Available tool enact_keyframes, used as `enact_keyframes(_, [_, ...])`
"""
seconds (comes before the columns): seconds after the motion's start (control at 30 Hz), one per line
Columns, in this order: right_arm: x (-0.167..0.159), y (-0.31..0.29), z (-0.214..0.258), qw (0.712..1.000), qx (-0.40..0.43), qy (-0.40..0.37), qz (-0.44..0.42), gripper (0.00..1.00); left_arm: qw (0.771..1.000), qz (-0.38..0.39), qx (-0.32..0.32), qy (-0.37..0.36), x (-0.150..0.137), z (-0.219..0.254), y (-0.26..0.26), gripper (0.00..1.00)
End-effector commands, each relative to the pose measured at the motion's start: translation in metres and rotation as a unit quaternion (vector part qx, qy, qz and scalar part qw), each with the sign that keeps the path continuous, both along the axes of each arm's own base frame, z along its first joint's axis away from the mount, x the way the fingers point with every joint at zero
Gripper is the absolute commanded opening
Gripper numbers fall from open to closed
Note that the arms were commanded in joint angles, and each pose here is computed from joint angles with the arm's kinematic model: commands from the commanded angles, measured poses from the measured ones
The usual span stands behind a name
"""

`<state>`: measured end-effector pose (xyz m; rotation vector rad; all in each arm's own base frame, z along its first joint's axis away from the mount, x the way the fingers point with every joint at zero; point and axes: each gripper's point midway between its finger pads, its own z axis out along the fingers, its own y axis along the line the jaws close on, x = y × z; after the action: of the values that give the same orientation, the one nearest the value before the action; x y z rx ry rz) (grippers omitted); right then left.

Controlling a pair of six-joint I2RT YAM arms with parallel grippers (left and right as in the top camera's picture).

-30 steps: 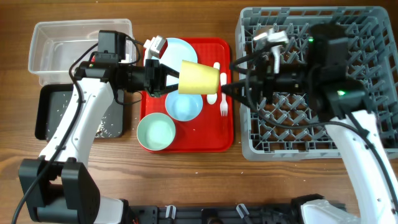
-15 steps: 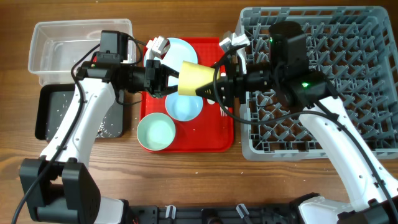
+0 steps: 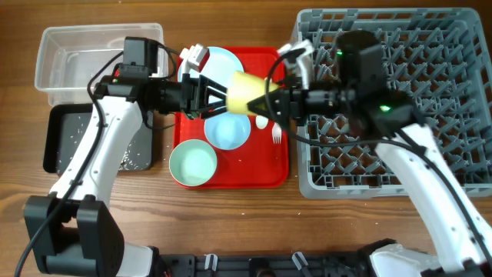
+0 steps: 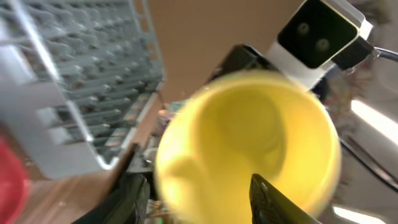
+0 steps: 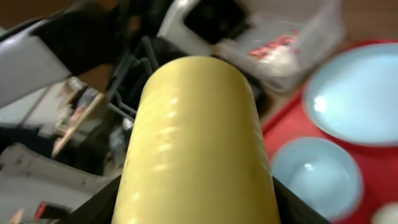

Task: Sort waste into correct bins and load items into the dishwasher rack
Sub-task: 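Place the yellow cup upside down in the dish rack with the right gripper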

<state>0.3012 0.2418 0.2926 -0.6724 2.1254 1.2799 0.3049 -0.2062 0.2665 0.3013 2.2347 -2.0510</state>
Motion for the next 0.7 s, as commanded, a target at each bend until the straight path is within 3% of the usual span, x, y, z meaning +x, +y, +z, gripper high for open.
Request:
enact_keyframes(0.0, [0.032,-0.064,-0.007,0.979,-0.093,0.005,-0.180,0.50,0.994,0.043,0.091,-0.028,0.014,-0.024,0.003,0.55])
enact_keyframes(0.13, [0.018,-0.106,-0.019,0.948,-0.163,0.064,-0.266,0.51,0.973,0.098,0.205,-0.029,0.031,-0.061,0.020,0.56])
enact_keyframes(0.37, [-0.029,-0.154,-0.074,0.870,-0.300,0.209,-0.331,0.51,0.908,0.163,0.386,-0.004,0.039,-0.114,0.066,0.56])
enact_keyframes(0.5, [-0.053,-0.169,-0.102,0.825,-0.371,0.281,-0.322,0.51,0.886,0.172,0.432,0.008,0.036,-0.125,0.081,0.56])
enact_keyframes(0.67, [-0.066,-0.176,-0.141,0.776,-0.431,0.357,-0.290,0.51,0.883,0.172,0.437,0.010,0.035,-0.126,0.083,0.56])
